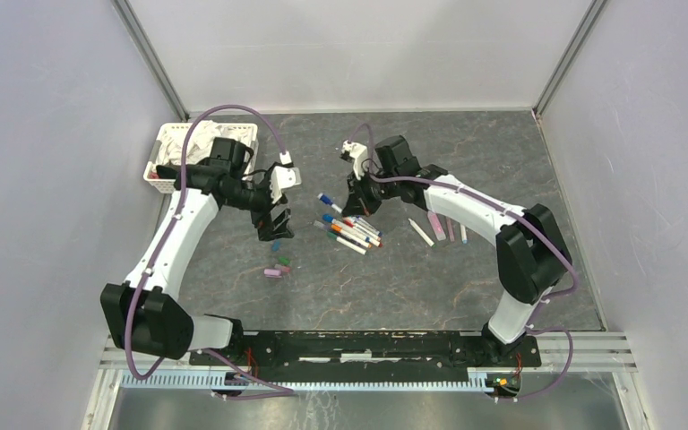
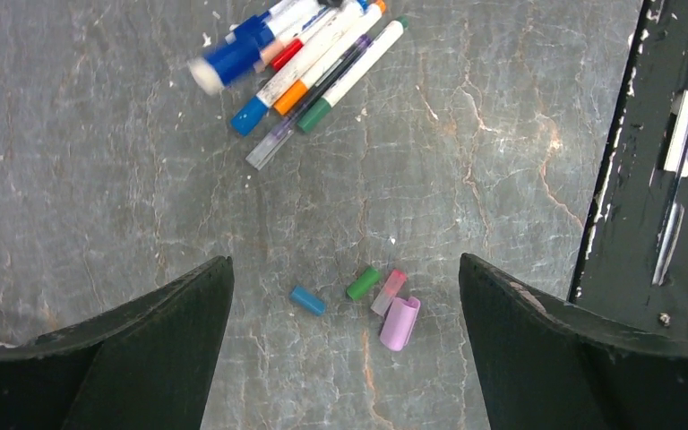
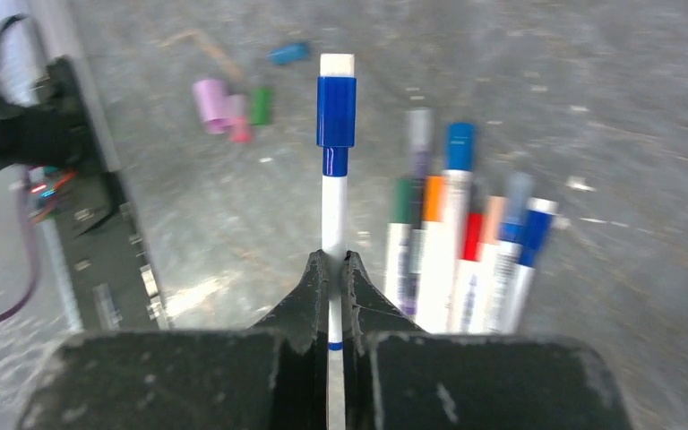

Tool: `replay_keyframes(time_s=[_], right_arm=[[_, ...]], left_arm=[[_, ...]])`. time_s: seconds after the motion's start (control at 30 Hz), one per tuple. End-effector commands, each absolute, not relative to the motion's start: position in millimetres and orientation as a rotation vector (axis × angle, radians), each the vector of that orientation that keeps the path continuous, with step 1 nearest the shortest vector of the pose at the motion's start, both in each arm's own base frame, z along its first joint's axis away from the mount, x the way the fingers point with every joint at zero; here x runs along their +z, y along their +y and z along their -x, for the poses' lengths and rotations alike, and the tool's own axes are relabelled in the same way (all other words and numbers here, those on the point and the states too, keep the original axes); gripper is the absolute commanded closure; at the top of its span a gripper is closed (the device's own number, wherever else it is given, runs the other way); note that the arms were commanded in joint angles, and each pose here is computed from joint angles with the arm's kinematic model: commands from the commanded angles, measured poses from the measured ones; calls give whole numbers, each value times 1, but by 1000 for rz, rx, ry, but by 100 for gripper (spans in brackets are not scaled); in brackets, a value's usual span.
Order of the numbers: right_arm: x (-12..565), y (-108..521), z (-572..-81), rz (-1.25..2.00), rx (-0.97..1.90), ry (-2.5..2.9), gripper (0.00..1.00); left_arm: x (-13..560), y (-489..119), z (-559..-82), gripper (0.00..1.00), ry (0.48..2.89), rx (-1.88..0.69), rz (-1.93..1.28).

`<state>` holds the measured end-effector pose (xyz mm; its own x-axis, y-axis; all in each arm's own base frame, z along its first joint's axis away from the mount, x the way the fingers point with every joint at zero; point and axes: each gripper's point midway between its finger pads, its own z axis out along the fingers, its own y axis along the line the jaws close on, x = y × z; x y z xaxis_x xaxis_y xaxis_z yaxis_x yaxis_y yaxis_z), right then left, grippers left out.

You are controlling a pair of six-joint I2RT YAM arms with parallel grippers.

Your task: Open the pen caps

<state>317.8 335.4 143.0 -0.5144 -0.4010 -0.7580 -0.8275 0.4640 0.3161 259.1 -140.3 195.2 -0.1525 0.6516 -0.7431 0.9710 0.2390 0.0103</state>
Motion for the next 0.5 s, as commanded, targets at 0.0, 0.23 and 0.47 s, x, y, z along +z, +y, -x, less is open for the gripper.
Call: replay_keyframes(time_s=[0.0, 0.23, 0.47], right_arm=[[169, 368, -252, 1162, 1326, 2034, 100], [173, 394, -223, 1273, 1511, 2003, 100], [179, 402, -218, 1284, 1599, 1982, 100]], left_arm=[[203, -152, -245, 0, 1697, -673, -1606], [184, -164, -225, 8, 1652, -675, -1751], [162, -166, -206, 29, 1653, -681, -1876]])
